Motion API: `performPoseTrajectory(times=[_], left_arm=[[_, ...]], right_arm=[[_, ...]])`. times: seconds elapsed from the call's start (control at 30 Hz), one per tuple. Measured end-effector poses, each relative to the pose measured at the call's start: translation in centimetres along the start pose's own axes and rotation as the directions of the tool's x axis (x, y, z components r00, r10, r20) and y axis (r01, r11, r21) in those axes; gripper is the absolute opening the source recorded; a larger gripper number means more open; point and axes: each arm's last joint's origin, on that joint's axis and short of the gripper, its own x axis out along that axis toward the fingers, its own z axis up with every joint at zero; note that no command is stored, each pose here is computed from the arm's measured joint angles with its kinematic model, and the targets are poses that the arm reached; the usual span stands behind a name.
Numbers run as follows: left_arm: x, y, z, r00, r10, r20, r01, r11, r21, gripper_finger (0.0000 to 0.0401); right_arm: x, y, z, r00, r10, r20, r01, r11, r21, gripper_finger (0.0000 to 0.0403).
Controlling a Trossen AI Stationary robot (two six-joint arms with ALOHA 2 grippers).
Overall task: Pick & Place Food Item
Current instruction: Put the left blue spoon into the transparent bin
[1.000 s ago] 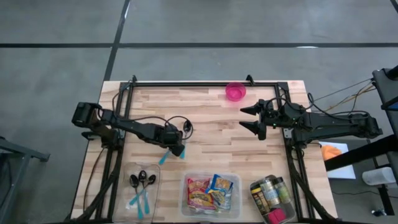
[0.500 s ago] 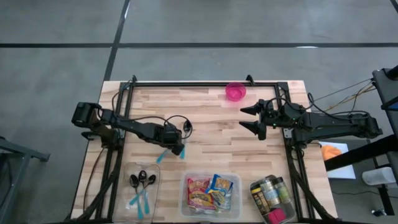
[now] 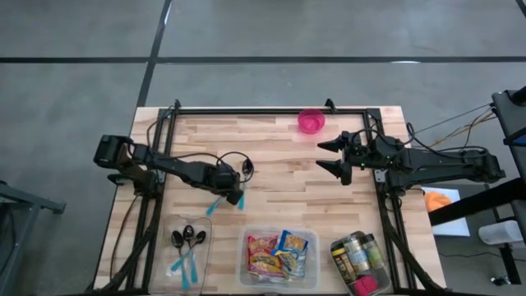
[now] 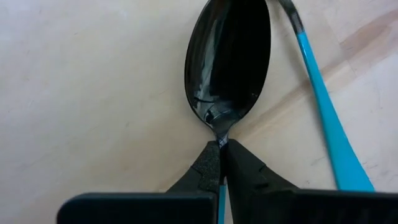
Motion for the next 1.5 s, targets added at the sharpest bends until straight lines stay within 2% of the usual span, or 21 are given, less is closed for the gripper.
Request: performPoseTrajectory(times=[0.1,0.33,0.53,0.67,0.77,0.97,1.23,1.5], left_arm=[[-0.8,0.1,-0.1,0.999,-0.008,-0.043,0.008,1.0,0.002,0.0004],[-5.3,0.5,0.7,1.0,-0.026,-0.013,0.026,1.0,-0.015,0.0004],[-10.2,1.7,1.0,0.994,-0.1,0.04,0.105,0.981,-0.16,0.0003],[-13.2,3.0,0.7,0.98,-0.183,0.077,0.196,0.948,-0.249,0.0003],[-15.2,4.0,0.4,0.962,-0.26,0.088,0.275,0.907,-0.319,0.0003],[-17.4,5.1,-1.5,0.926,-0.379,0.006,0.341,0.827,-0.447,0.0003],[-18.3,4.1,-6.1,0.906,-0.392,-0.161,0.227,0.771,-0.595,0.0003],[-18.9,3.3,-11.8,0.898,-0.354,-0.26,0.095,0.735,-0.671,0.0003]], right_arm=[[0.0,0.0,0.0,1.0,0.0,0.0,0.0,1.0,0.0,0.0381],[0.0,0.0,0.0,1.0,0.0,0.0,0.0,1.0,0.0,0.0381],[0.0,0.0,0.0,1.0,0.0,0.0,0.0,1.0,0.0,0.0381],[0.0,0.0,0.0,1.0,0.0,0.0,0.0,1.0,0.0,0.0381],[0.0,0.0,0.0,1.0,0.0,0.0,0.0,1.0,0.0,0.0381],[0.0,0.0,0.0,1.0,0.0,0.0,0.0,1.0,0.0,0.0381],[0.0,0.0,0.0,1.0,0.0,0.0,0.0,1.0,0.0,0.0381],[0.0,0.0,0.0,1.0,0.0,0.0,0.0,1.0,0.0,0.0381]])
